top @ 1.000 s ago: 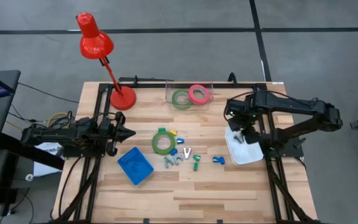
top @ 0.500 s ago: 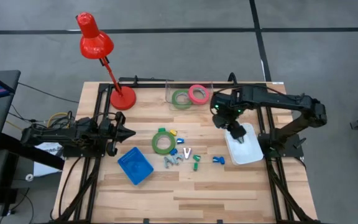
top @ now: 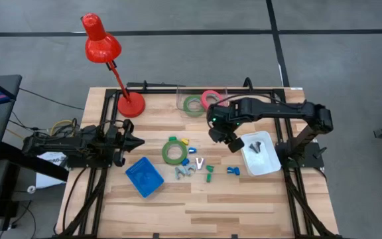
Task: Pick and place Stapler, Stapler remover, tape
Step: Put the purple stapler remover into the white bin
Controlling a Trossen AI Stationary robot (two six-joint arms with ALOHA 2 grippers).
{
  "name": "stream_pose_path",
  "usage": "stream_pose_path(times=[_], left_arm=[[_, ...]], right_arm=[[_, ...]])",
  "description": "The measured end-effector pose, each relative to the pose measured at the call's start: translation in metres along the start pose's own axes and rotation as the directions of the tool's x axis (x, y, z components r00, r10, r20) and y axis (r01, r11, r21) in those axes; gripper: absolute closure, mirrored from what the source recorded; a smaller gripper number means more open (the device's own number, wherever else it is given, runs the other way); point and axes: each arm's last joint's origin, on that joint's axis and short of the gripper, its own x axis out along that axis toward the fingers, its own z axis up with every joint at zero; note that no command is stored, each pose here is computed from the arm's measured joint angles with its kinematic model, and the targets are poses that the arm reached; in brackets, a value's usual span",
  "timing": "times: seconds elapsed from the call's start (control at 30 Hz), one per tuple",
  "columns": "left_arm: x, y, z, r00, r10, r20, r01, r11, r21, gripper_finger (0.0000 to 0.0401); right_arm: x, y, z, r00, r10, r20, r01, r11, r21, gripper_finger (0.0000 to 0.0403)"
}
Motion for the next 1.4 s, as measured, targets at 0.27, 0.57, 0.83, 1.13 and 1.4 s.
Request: stream_pose_path(times=[0.27, 0.57, 0.83, 1.13, 1.4], left_arm=[[0.0, 0.0, 0.0, 1.0, 0.0, 0.0, 0.0, 1.0, 0.0, 0.0393], [0.0, 0.0, 0.0, 1.0, 0.0, -0.002, 0.0, 1.0, 0.0, 0.0393], [0.001, 0.0, -0.001, 1.0, 0.001, -0.007, -0.001, 1.0, 0.0, 0.0393], [0.001, 0.0, -0.001, 1.0, 0.001, -0.006, -0.001, 1.0, -0.001, 0.0393], [0.001, 0.0, -0.001, 1.0, 0.001, -0.006, -0.001, 1.0, 0.0, 0.0393]], right_arm=[[0.017, 0.004, 0.018, 0.999, -0.007, 0.036, 0.009, 0.997, -0.071, 0.0244], [0.041, 0.008, 0.036, 0.998, -0.003, 0.056, 0.01, 0.994, -0.112, 0.0244], [0.06, 0.011, 0.045, 0.999, 0.01, 0.045, -0.003, 0.991, -0.132, 0.0244], [0.053, 0.011, 0.058, 0.986, -0.053, 0.157, 0.076, 0.986, -0.146, 0.0244], [0.05, 0.016, 0.065, 0.975, -0.073, 0.21, 0.107, 0.982, -0.155, 0.0244]])
